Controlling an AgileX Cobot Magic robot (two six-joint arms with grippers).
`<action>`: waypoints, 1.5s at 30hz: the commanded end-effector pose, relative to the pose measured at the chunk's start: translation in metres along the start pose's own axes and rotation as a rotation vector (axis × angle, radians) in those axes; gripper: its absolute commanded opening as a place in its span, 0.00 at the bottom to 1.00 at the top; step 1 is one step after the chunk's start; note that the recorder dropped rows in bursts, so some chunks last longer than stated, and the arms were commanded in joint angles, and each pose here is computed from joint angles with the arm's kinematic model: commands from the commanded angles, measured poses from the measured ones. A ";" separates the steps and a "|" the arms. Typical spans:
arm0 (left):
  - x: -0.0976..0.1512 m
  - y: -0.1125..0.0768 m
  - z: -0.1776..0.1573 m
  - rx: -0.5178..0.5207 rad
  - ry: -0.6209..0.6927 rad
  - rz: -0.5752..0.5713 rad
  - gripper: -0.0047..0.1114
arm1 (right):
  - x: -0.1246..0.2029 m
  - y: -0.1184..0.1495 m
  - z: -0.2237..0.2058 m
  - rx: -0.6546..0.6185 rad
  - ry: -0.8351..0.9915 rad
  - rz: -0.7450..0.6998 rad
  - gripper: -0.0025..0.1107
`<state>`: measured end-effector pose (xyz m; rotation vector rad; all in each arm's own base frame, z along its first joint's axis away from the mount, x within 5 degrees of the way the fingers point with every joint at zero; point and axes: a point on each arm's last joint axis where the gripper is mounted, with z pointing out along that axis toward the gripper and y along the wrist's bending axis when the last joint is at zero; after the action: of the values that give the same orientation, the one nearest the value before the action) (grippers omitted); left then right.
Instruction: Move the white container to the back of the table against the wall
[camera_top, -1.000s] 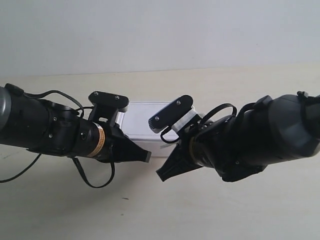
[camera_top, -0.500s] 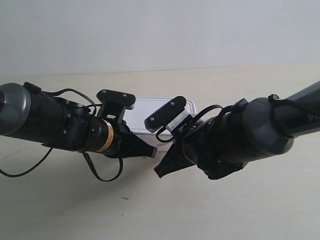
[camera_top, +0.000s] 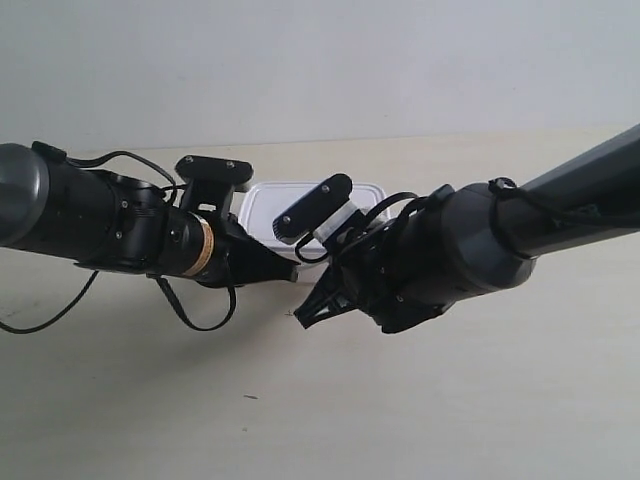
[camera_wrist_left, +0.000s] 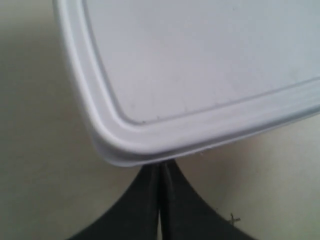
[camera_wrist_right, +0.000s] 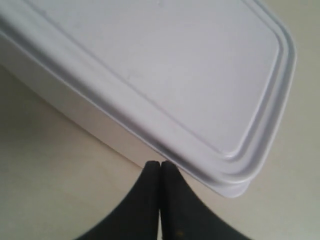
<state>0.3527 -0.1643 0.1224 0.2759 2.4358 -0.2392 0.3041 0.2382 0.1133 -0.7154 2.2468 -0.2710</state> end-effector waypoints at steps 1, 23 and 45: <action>-0.007 0.000 0.004 0.002 -0.015 -0.010 0.04 | -0.001 -0.009 0.006 0.007 0.001 0.001 0.02; -0.018 -0.003 0.036 0.005 -0.028 0.015 0.04 | -0.018 -0.015 0.033 0.061 -0.030 -0.010 0.02; -0.040 -0.007 0.060 0.007 -0.083 0.048 0.04 | -0.026 -0.033 0.066 0.032 -0.050 -0.018 0.02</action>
<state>0.4136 -0.1887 0.1040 0.3207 2.3510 -0.2405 0.3745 0.2253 0.0946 -0.7167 2.1978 -0.3126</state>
